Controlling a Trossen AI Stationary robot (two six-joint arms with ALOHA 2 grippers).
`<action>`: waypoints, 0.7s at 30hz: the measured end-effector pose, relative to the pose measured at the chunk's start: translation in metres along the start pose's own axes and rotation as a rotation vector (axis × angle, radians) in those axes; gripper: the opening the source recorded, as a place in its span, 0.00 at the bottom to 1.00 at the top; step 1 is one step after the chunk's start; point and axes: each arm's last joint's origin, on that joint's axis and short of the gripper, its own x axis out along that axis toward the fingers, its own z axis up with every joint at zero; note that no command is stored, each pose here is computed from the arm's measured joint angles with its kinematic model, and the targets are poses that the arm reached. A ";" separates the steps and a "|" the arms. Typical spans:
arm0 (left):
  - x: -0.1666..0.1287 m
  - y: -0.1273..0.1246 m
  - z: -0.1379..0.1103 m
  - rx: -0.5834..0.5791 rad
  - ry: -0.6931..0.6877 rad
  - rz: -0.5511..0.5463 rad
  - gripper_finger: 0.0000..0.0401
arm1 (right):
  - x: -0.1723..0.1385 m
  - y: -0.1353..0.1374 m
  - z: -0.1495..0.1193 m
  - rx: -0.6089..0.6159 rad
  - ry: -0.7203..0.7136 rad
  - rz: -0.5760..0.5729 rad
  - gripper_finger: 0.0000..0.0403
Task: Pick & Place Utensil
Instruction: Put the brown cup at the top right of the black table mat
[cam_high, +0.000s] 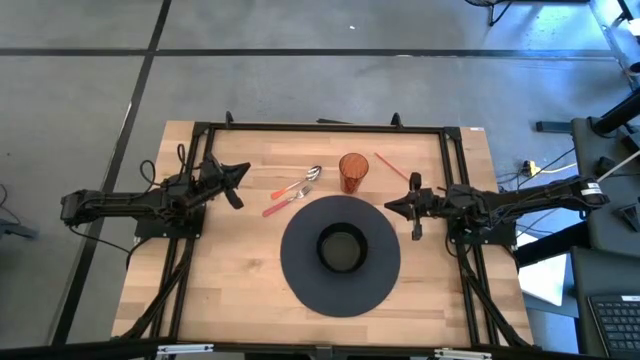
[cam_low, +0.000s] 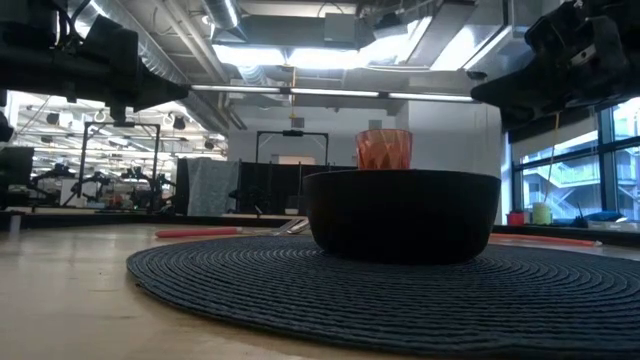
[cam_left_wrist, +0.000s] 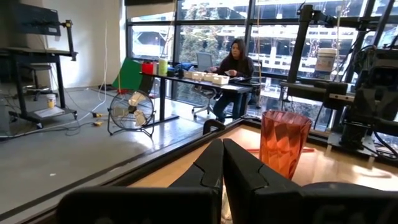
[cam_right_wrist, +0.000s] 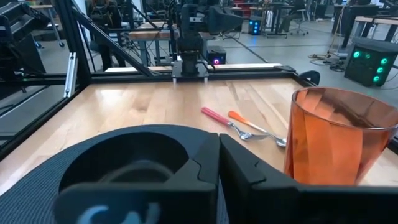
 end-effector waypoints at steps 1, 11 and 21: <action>0.000 0.000 0.000 0.000 0.000 0.000 0.01 | 0.000 0.000 0.000 0.000 0.002 0.000 0.03; 0.000 0.000 0.000 0.000 0.000 0.000 0.01 | 0.000 0.000 -0.004 -0.002 0.043 -0.001 0.05; 0.000 0.000 0.000 0.000 0.000 0.001 0.01 | 0.000 0.000 -0.004 -0.006 0.043 -0.001 0.05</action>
